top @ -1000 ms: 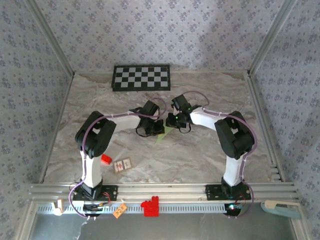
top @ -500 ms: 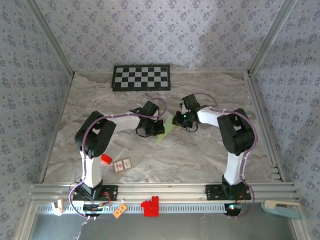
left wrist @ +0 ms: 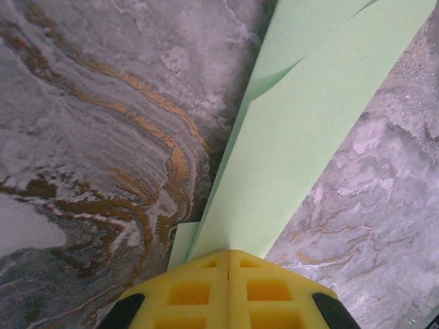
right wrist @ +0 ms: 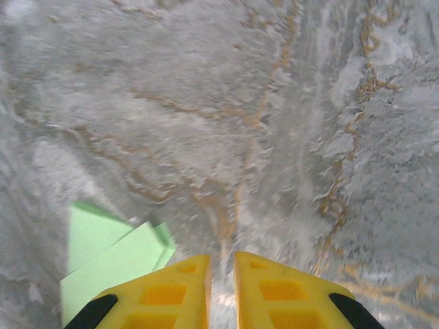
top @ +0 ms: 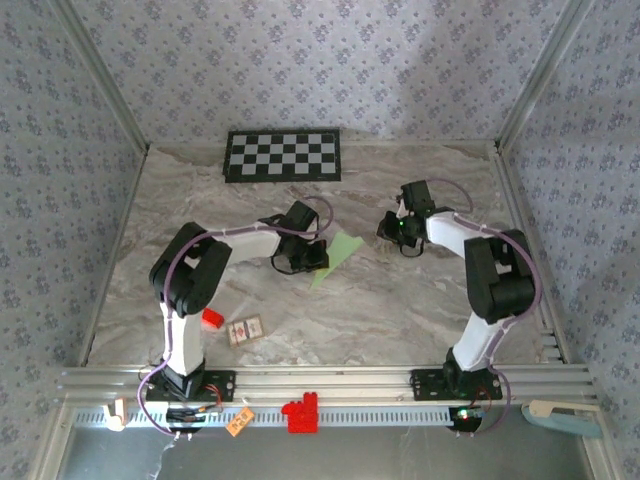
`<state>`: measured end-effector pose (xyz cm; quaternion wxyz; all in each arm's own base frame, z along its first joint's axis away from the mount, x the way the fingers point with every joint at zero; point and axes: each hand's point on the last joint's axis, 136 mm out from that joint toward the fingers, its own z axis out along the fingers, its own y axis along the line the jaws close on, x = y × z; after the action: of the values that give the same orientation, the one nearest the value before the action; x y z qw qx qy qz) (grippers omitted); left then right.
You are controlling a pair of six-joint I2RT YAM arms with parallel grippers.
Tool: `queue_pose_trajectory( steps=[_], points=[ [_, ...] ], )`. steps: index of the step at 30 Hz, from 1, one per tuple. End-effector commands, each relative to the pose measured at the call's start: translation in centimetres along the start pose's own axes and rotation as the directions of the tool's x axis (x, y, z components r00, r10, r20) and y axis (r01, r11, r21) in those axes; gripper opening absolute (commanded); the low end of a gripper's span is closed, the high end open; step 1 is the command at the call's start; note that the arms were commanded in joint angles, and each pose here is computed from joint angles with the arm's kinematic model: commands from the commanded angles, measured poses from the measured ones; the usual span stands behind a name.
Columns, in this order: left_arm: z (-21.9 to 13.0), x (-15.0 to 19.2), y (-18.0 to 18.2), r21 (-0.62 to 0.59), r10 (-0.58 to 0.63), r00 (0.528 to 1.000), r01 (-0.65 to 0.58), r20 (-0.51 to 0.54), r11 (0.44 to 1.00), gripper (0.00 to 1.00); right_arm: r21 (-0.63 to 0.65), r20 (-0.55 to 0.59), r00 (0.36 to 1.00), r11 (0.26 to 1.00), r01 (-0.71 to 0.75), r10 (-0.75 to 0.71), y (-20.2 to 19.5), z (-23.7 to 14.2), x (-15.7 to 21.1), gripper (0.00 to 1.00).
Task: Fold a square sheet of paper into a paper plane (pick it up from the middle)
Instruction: Move a paper plane to the center of the table.
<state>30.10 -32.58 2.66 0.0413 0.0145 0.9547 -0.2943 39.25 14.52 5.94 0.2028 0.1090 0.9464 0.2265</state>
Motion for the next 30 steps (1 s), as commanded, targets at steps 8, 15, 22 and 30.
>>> queue_pose_trajectory(
  steps=[8, 15, 22, 30],
  points=[
    [-7.8, -3.5, -2.9, 0.079, 0.011, 0.987, -0.024, 0.158, 0.997, 0.33, 0.088, 0.008, 1.000, 0.996, 0.023, -0.024, 2.6, -3.3, 3.8, 0.37],
    [-12.7, -4.8, 3.3, -0.015, -0.060, 0.949, 0.068, 0.309, 0.998, 0.58, 0.208, -0.005, 0.999, 0.977, 0.038, -0.038, 5.8, -2.9, 6.1, 0.52],
    [-16.6, -4.6, 10.0, -0.198, -0.029, 0.901, 0.127, 0.432, 0.972, 0.81, 0.381, -0.022, 0.994, 0.918, 0.107, -0.107, 8.3, -1.8, 7.0, 0.63],
    [-19.2, -3.9, 13.0, -0.233, -0.014, 0.871, 0.147, 0.491, 0.961, 0.98, 0.505, -0.052, 0.988, 0.849, 0.151, -0.145, 9.8, 0.6, 7.9, 0.68]
  ],
)
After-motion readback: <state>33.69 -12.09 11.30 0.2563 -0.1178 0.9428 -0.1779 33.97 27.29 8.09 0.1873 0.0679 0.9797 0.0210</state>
